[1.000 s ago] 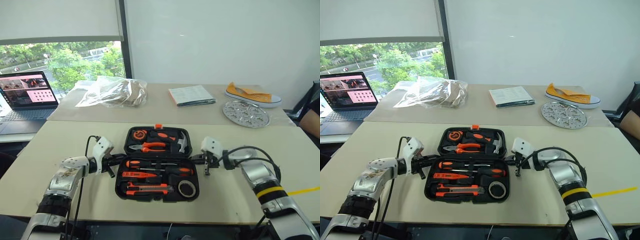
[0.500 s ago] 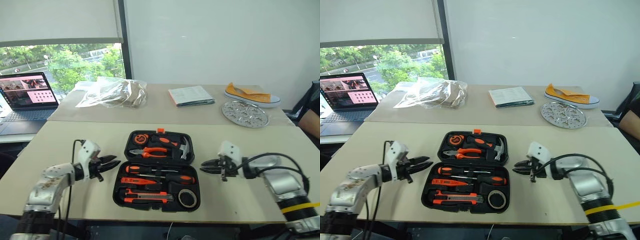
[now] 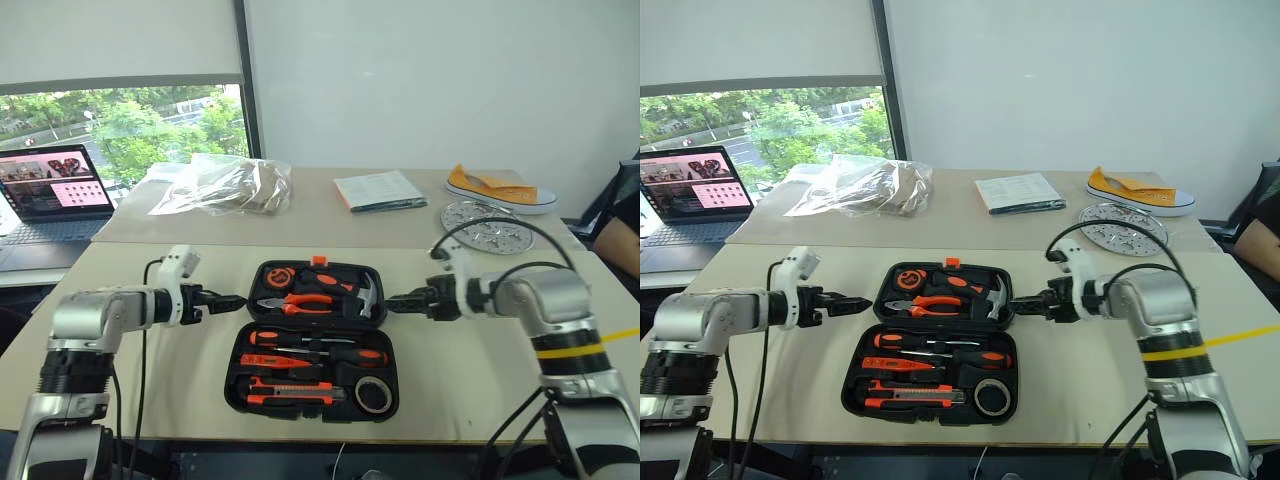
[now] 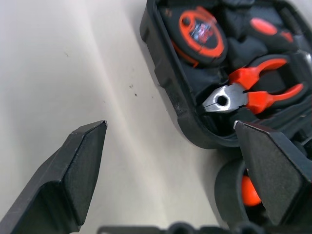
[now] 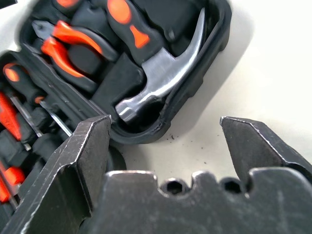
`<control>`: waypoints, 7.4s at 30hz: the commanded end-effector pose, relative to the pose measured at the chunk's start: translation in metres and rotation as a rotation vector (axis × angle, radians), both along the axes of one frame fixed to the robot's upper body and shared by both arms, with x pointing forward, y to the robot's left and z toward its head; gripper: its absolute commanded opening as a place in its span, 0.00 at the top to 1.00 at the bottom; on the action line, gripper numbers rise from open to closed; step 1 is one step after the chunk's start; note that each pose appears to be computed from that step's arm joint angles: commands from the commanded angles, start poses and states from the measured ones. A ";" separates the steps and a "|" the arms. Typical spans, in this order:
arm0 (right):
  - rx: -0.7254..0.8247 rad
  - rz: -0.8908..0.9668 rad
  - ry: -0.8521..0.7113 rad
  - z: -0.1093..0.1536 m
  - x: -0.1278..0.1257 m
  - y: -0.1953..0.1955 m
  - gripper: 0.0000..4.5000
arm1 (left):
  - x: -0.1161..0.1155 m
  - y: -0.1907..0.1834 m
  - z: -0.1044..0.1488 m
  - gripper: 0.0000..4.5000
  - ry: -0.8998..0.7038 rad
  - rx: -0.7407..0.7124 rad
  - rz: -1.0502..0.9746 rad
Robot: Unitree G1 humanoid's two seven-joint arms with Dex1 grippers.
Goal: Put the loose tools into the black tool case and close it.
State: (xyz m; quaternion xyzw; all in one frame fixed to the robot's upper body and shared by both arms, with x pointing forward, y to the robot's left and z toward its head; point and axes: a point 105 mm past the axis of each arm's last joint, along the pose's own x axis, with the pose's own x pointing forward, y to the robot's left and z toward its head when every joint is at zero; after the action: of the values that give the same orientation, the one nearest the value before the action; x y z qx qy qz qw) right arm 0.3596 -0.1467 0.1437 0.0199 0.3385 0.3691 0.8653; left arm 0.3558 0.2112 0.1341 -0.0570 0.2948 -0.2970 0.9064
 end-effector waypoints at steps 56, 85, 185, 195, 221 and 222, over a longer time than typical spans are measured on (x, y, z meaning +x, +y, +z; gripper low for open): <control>-0.531 0.805 -1.241 -0.039 -0.046 -0.006 0.75 | -0.068 0.003 -0.038 1.00 -0.954 0.512 -0.677; -0.223 0.716 -0.604 -0.072 -0.127 0.018 1.00 | -0.008 -0.014 -0.026 0.99 -0.575 0.255 -0.581; 0.104 0.384 -0.797 -0.046 -0.112 0.065 1.00 | -0.023 -0.089 -0.028 0.99 -0.463 0.169 -0.739; 0.157 0.419 -0.835 -0.027 -0.115 0.074 1.00 | -0.027 -0.092 -0.029 0.99 -0.461 0.167 -0.750; 0.056 0.459 -0.684 -0.055 -0.118 0.067 1.00 | -0.028 -0.096 -0.030 0.99 -0.445 0.166 -0.763; 0.052 0.460 -0.687 -0.056 -0.117 0.069 1.00 | -0.028 -0.096 -0.030 0.99 -0.444 0.167 -0.763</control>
State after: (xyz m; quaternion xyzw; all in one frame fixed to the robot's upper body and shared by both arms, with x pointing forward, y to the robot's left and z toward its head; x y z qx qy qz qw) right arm 0.2403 -0.0829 0.0809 -0.1489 0.0347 0.5451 0.8243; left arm 0.3306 0.1093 0.1284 0.1991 0.0636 -0.5952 0.7759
